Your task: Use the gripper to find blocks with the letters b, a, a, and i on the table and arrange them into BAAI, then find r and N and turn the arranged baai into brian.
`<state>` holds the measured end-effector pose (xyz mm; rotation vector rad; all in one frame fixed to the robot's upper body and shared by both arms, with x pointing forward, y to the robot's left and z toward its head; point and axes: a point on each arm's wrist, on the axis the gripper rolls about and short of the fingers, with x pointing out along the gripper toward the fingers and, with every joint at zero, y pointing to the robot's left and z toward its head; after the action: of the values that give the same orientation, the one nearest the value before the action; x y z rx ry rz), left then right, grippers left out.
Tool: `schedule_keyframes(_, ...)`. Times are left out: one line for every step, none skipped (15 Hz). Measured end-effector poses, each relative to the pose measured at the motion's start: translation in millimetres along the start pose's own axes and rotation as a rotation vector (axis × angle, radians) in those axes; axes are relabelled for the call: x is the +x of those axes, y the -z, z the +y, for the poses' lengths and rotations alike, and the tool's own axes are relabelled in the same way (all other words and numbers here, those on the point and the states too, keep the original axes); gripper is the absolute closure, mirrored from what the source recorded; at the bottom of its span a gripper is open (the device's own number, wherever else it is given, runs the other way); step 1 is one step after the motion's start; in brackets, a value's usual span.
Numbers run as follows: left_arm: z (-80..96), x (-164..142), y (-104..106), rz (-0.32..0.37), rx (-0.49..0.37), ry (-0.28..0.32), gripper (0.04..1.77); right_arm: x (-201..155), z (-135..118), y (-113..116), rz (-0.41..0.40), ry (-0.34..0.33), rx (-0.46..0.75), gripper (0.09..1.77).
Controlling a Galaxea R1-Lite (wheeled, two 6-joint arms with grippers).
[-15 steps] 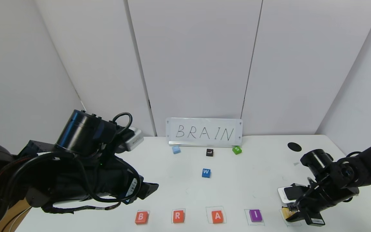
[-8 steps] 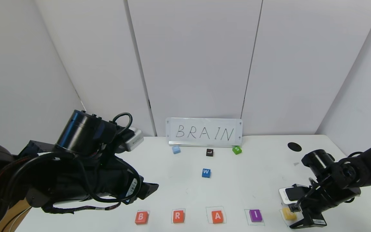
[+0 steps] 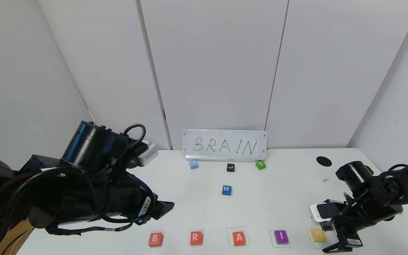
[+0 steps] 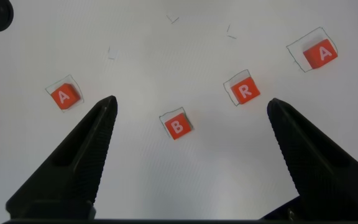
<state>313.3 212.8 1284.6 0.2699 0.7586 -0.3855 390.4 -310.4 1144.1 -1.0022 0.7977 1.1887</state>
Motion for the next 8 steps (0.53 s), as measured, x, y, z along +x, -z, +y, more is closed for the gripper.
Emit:
schedule_keyframes(0.2, 0, 0, -0.001, 0.000, -0.001, 0.09, -4, 1, -2, -0.002, 0.009, 0.007, 0.31)
schedule_keyframes(0.3, 0, 0, -0.001, -0.001, -0.001, 0.09, -7, 3, -4, -0.005, 0.017, 0.014, 0.29)
schedule_keyframes(0.4, 0, 0, -0.002, -0.001, 0.000, 0.09, -12, 4, -5, -0.009, 0.029, 0.026, 0.28)
schedule_keyframes(0.7, 0, -1, -0.003, -0.003, 0.000, 0.09, -17, 5, -7, -0.014, 0.042, 0.055, 0.26)
schedule_keyframes(1.1, 0, -1, -0.003, -0.006, 0.001, 0.09, -23, 6, -9, -0.021, 0.060, 0.118, 0.25)
schedule_keyframes(1.2, 0, -1, -0.002, -0.006, 0.004, 0.09, -28, 6, -11, -0.028, 0.078, 0.180, 0.24)
schedule_keyframes(1.1, 1, -1, -0.001, -0.008, 0.007, 0.09, -35, 6, -13, -0.039, 0.102, 0.254, 0.23)
schedule_keyframes(1.0, 1, -1, 0.001, -0.008, 0.007, 0.09, -42, 5, -14, -0.048, 0.126, 0.316, 0.22)
